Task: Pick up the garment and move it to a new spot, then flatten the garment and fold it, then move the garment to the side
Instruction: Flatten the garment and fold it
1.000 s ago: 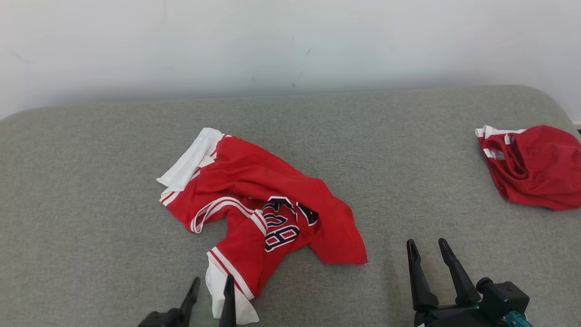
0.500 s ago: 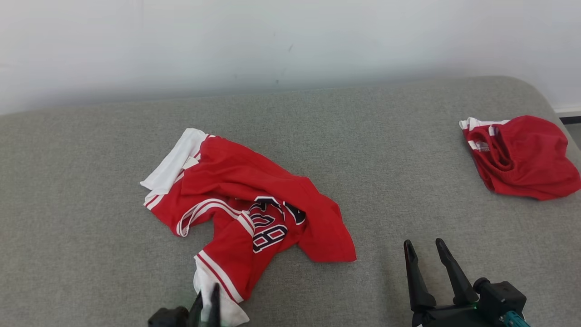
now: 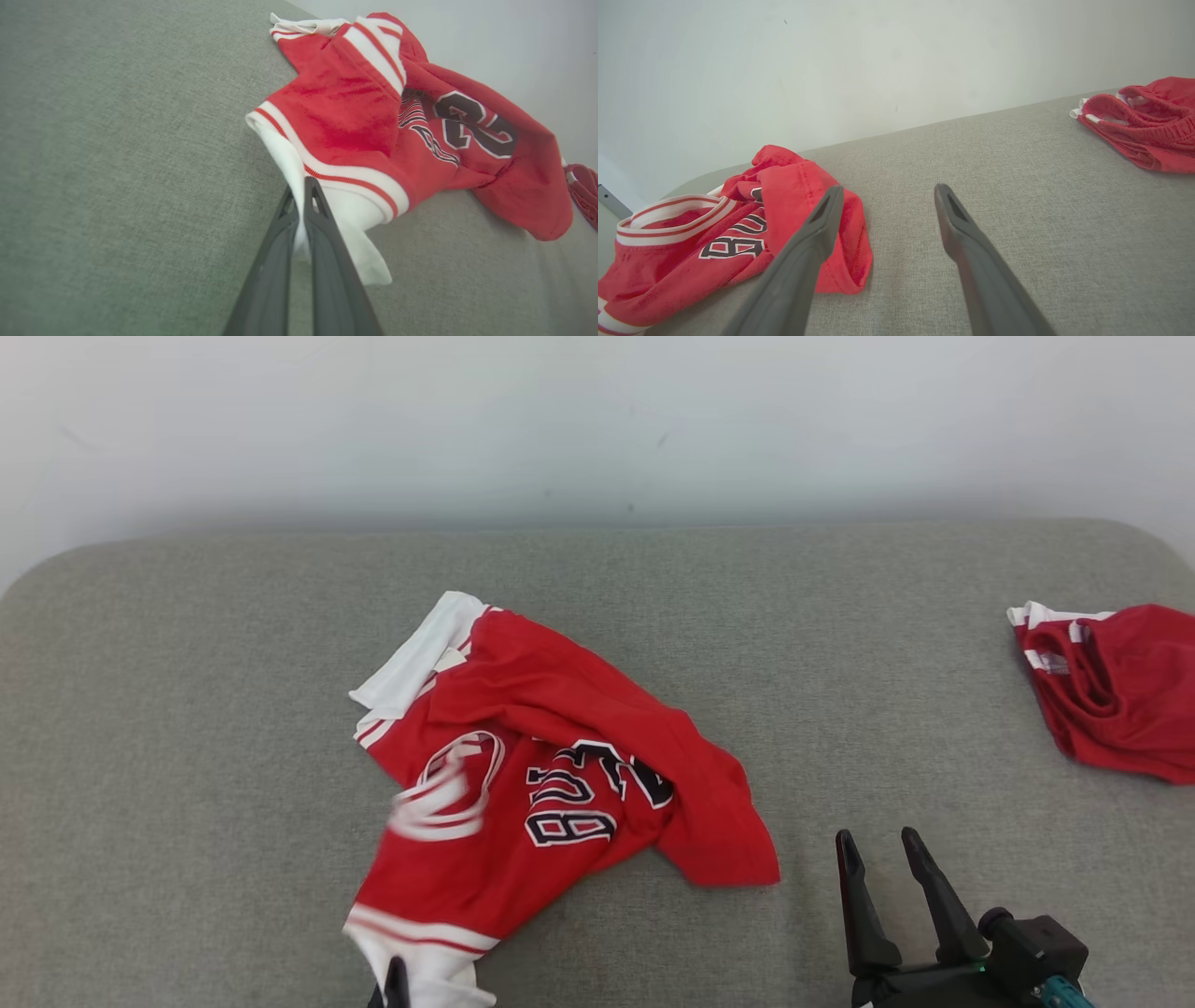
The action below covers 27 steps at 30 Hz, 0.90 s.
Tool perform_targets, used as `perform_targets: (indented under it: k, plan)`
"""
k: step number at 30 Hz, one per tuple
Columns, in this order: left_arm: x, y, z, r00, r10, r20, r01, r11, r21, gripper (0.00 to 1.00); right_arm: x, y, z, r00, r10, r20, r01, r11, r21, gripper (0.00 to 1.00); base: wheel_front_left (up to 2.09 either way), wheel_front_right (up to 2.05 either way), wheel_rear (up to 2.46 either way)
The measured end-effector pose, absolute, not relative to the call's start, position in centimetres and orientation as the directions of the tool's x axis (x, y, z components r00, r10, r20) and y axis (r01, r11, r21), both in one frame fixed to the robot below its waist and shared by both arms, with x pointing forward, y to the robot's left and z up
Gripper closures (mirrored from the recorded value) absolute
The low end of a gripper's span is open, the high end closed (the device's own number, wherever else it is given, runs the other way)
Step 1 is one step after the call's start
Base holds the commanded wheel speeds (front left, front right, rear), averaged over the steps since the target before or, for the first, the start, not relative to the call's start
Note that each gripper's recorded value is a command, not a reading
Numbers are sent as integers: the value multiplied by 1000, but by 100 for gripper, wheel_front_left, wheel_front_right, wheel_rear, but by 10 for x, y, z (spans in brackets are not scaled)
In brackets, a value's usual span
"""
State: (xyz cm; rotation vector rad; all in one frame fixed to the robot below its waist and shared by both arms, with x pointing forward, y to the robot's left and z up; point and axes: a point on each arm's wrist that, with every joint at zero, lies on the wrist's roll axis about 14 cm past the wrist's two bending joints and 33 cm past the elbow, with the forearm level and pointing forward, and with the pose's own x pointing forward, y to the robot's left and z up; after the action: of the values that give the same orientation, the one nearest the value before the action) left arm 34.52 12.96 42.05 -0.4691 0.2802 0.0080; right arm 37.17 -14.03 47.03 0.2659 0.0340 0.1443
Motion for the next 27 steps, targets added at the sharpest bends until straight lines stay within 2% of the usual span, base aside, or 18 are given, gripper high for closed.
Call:
perform_targets:
  k: [7, 8, 9, 10, 17, 27]
  plan:
    - [329, 142, 397, 939, -12, -343, -144, 894, -424, 100, 377, -131, 463, 984, 174, -36, -159, 952, 262, 0, 0, 0, 0]
    - [327, 142, 394, 936, -13, -351, -144, 897, -418, 71, 377, -129, 461, 983, 181, -42, -165, 951, 260, 0, 0, 0, 0]
    - [327, 142, 395, 938, -9, -347, -145, 898, -415, 23, 377, -127, 459, 981, 189, -47, -172, 951, 257, 0, 0, 0, 0]
    - [328, 144, 397, 942, 1, -336, -150, 896, -418, 0, 377, -124, 458, 979, 198, -50, -179, 951, 254, 0, 0, 0, 0]
    - [338, 163, 420, 968, 60, -242, -160, 893, -420, 0, 379, -99, 452, 958, 278, -71, -257, 941, 222, 0, 0, 0, 0]
    - [335, 182, 434, 977, 111, -183, -176, 904, -390, 0, 376, -75, 408, 896, 381, -230, -356, 924, 142, 0, 0, 0, 0]
